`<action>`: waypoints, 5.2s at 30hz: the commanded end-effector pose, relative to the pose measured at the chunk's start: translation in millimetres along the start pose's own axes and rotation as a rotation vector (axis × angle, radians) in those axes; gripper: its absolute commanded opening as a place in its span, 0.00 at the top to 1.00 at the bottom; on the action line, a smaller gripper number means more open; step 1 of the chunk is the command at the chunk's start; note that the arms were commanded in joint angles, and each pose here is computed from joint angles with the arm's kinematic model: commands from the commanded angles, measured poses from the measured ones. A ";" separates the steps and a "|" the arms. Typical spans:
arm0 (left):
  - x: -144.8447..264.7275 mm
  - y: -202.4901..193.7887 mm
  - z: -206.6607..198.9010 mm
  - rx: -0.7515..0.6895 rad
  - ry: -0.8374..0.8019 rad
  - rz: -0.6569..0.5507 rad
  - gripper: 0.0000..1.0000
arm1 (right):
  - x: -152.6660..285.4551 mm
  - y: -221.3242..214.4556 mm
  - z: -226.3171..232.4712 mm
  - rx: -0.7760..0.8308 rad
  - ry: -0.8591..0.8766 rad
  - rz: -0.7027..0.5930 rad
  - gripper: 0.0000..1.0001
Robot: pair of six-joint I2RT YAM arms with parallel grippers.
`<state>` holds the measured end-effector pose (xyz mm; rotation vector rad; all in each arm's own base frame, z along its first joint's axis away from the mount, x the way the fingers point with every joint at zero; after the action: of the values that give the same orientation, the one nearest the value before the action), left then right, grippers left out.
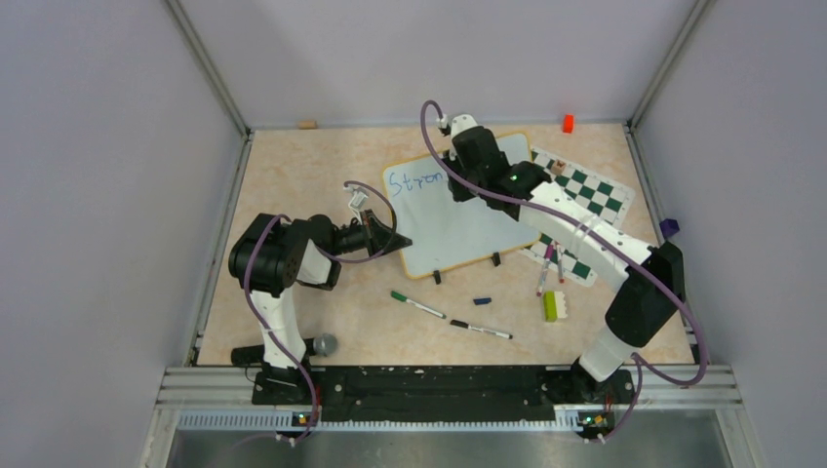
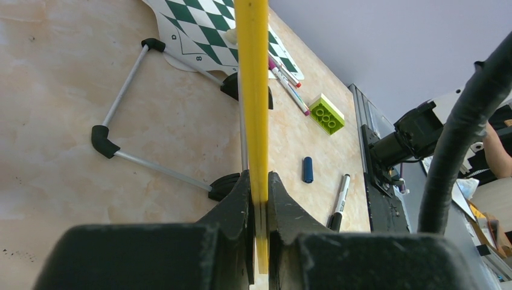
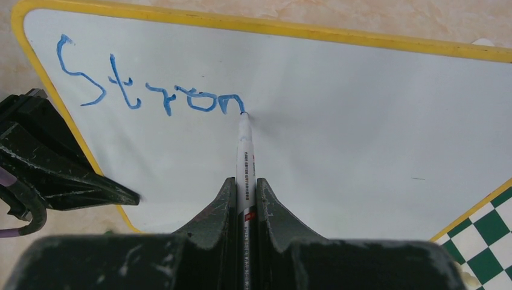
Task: Write a sentence on the whiteboard
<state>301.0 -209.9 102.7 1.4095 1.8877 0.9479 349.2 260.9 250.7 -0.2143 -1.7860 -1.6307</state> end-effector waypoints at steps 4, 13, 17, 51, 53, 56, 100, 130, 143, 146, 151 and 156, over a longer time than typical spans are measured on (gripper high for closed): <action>-1.2 0.3 -18.1 -0.172 -0.106 0.022 1.00 | 10.0 0.8 -8.9 -0.012 -0.010 -0.015 1.00; -1.3 -0.2 -17.5 -0.168 -0.105 0.023 1.00 | 31.5 25.2 -12.5 -0.025 -0.019 -0.095 1.00; -1.4 -0.5 -17.1 -0.166 -0.106 0.024 1.00 | 42.1 36.3 -11.6 -0.031 -0.003 -0.129 1.00; -1.1 -1.2 -17.1 -0.170 -0.106 0.025 1.00 | 5.6 41.6 -27.0 -0.045 -0.062 -0.120 1.00; -1.3 -0.7 -17.0 -0.172 -0.106 0.024 1.00 | 5.7 42.0 -24.9 -0.038 -0.046 -0.120 1.00; -1.4 -1.1 -16.6 -0.170 -0.106 0.024 1.00 | 7.1 40.9 -20.6 -0.023 -0.010 -0.119 1.00; -1.5 -1.1 -16.3 -0.171 -0.108 0.026 1.00 | 6.7 38.6 -29.6 -0.015 -0.075 -0.090 1.00; -1.2 -0.9 -17.3 -0.172 -0.108 0.025 1.00 | 10.2 -17.5 -22.9 0.005 0.022 0.039 1.00; -1.3 -1.9 -16.3 -0.170 -0.108 0.027 1.00 | 41.4 18.8 -16.6 -0.026 0.086 -0.101 1.00; -1.2 -1.7 -16.9 -0.169 -0.109 0.027 1.00 | 64.1 20.6 -23.2 -0.030 0.079 -0.146 1.00; -1.2 -1.6 -16.9 -0.171 -0.109 0.027 1.00 | 88.8 8.5 -34.8 -0.045 0.054 -0.202 1.00; -1.0 -1.7 -17.2 -0.169 -0.108 0.027 1.00 | 110.5 -10.3 -45.9 -0.100 0.038 -0.266 1.00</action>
<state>299.8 -210.0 103.5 1.4081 1.8690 0.9508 285.6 193.9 298.3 -0.0163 -1.7713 -1.7789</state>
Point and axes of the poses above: each gripper's point midway between its finger pads, its own x axis back along the fingers, its own z axis along the line the jaws close on, y = z × x, the point moved 3 cm from there along x, back along the fingers, and after that the axes turned 4 degrees about -x, right-handed, at the moved point
